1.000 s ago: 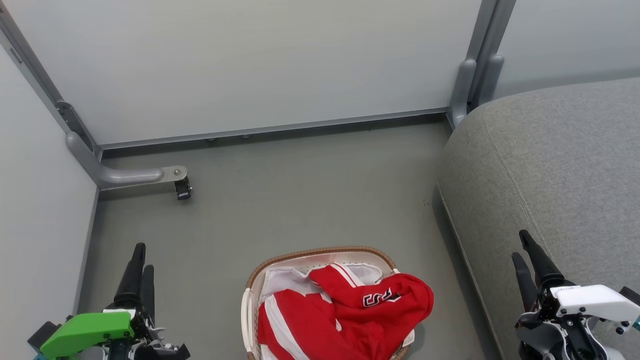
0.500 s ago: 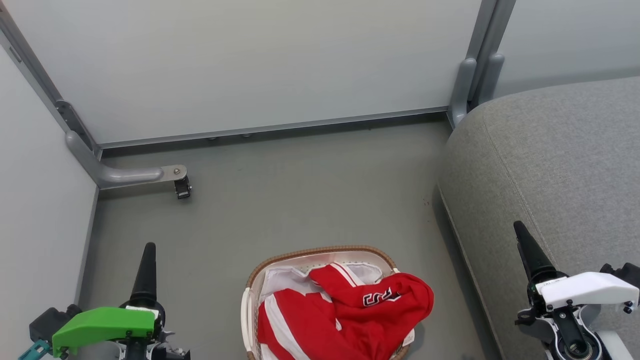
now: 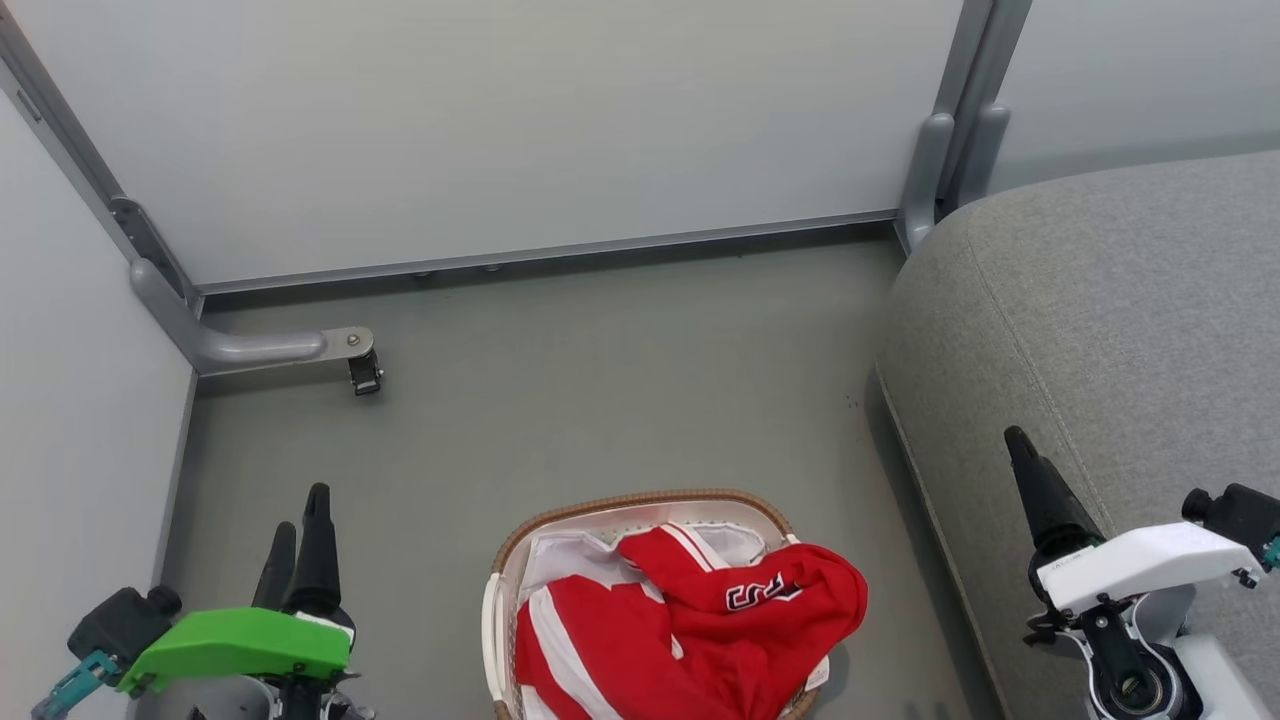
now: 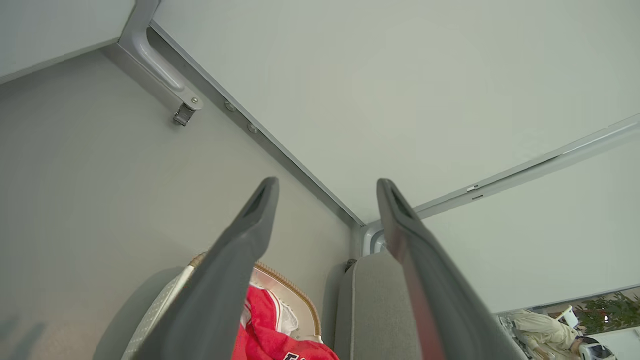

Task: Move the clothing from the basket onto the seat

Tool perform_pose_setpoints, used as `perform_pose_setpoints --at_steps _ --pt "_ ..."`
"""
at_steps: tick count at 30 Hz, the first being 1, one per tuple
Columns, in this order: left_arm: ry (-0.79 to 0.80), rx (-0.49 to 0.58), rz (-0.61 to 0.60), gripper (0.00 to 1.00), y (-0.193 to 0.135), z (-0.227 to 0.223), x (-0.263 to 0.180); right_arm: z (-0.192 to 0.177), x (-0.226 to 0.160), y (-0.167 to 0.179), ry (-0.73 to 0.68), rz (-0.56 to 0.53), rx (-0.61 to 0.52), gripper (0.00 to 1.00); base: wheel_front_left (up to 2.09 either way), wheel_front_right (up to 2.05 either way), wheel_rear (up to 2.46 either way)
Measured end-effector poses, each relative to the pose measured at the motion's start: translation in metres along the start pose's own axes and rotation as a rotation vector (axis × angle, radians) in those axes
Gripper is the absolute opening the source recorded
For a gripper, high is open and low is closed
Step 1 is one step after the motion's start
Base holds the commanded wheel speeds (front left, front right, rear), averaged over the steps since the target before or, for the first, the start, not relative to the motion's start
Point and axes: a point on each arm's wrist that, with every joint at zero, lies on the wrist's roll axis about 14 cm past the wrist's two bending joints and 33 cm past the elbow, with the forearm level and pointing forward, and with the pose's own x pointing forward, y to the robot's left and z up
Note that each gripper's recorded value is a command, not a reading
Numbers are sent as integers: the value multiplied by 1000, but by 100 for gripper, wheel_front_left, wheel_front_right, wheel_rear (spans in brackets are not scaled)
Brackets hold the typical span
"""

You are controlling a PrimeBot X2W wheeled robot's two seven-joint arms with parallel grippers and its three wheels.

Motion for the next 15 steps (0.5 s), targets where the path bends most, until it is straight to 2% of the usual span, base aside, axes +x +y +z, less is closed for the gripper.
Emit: perform_pose_setpoints --at_steps 15 --pt "27 286 -26 100 -6 -10 0 -9 3 10 35 52 -258 100 0 0 0"
